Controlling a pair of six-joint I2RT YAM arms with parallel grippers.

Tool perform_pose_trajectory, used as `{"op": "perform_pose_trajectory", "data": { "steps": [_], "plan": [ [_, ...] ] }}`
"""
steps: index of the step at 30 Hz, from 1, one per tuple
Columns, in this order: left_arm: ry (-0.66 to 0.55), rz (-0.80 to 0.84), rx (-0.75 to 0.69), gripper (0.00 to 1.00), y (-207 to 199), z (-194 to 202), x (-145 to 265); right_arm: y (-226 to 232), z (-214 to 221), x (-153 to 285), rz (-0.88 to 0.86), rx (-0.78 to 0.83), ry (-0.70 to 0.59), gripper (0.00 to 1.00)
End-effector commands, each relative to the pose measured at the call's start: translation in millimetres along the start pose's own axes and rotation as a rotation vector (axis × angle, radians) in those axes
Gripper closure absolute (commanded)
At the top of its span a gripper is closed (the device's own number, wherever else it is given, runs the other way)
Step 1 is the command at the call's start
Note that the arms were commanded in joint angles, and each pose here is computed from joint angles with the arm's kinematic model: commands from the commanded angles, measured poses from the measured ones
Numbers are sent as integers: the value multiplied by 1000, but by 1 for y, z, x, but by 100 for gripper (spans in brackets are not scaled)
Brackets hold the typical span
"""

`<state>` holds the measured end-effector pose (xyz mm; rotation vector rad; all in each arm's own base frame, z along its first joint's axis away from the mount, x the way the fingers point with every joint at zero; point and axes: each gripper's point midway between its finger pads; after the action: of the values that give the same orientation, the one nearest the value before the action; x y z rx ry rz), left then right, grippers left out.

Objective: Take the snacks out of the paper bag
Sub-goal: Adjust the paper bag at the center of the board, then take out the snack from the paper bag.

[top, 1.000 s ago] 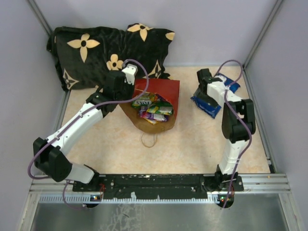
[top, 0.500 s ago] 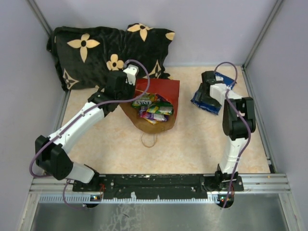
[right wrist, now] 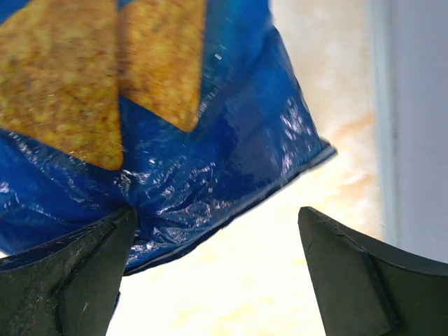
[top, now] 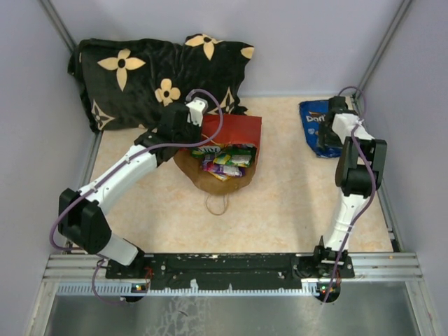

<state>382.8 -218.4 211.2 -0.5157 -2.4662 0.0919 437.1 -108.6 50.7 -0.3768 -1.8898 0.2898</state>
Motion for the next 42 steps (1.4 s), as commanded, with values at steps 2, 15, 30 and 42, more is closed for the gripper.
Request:
{"op": "perform_pose_trajectory", "data": {
  "steps": [2, 15, 30, 42],
  "plan": [
    [-42, 53, -2, 100, -10, -18, 4, -57, 3, 27, 189, -3, 5, 1],
    [-130, 63, -56, 100, -17, -63, 32, 68, -56, 252, -496, -281, -790, 1],
    [-139, 89, -13, 100, -21, -61, 39, 285, 98, 384, -1276, -975, -552, 6],
    [-125, 173, 50, 100, -37, -56, 52, 325, 56, 286, -870, -1400, -363, 22]
  ]
}}
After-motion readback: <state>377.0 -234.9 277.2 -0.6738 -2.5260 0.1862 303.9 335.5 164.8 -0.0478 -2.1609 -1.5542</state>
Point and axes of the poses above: each gripper's point midway between its finger pads, its own x axis back along the fingers, its own y axis along the line the jaws close on, z = x × y, and after that the axes turned 13 degrees about x, right-handed
